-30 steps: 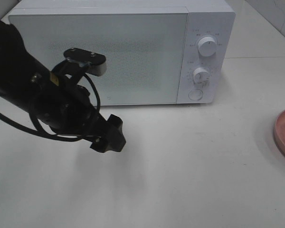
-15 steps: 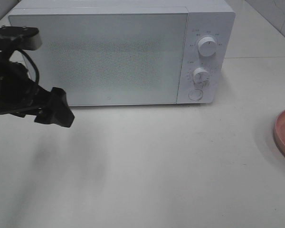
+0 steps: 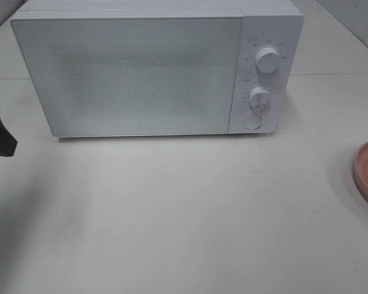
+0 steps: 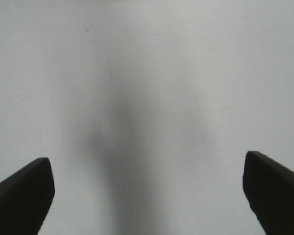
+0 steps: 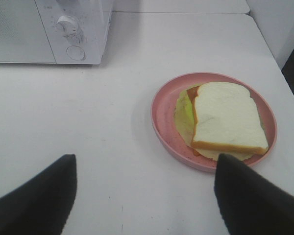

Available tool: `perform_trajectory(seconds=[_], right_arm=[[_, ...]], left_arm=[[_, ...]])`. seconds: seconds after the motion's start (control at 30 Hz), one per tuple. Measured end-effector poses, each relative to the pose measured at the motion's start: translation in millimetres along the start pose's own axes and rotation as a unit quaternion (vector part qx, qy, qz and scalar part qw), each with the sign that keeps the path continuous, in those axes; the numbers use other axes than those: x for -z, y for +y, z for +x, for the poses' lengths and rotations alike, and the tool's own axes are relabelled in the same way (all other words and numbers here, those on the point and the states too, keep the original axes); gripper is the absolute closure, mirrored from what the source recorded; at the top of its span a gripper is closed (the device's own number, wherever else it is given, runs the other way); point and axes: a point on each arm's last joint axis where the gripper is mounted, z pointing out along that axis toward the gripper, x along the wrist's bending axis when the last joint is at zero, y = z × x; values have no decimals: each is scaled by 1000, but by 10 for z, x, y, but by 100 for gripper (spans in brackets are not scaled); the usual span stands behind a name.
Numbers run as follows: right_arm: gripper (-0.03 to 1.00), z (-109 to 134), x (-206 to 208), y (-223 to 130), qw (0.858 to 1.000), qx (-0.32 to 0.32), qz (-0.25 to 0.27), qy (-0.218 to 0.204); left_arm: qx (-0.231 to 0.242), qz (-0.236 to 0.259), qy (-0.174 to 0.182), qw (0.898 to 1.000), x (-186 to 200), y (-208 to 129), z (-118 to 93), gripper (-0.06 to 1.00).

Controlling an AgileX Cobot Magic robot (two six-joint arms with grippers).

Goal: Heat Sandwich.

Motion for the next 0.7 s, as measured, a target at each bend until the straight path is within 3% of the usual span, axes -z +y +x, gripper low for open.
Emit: perform_trajectory(seconds=[0.3, 0.7], right_arm=[[21, 0, 0, 0, 1000, 0, 0, 0], [21, 0, 0, 0, 1000, 0, 0, 0]], left_arm=[[58, -15, 43, 997, 276, -248, 305, -3], [40, -47, 50, 997, 652, -566, 185, -3]])
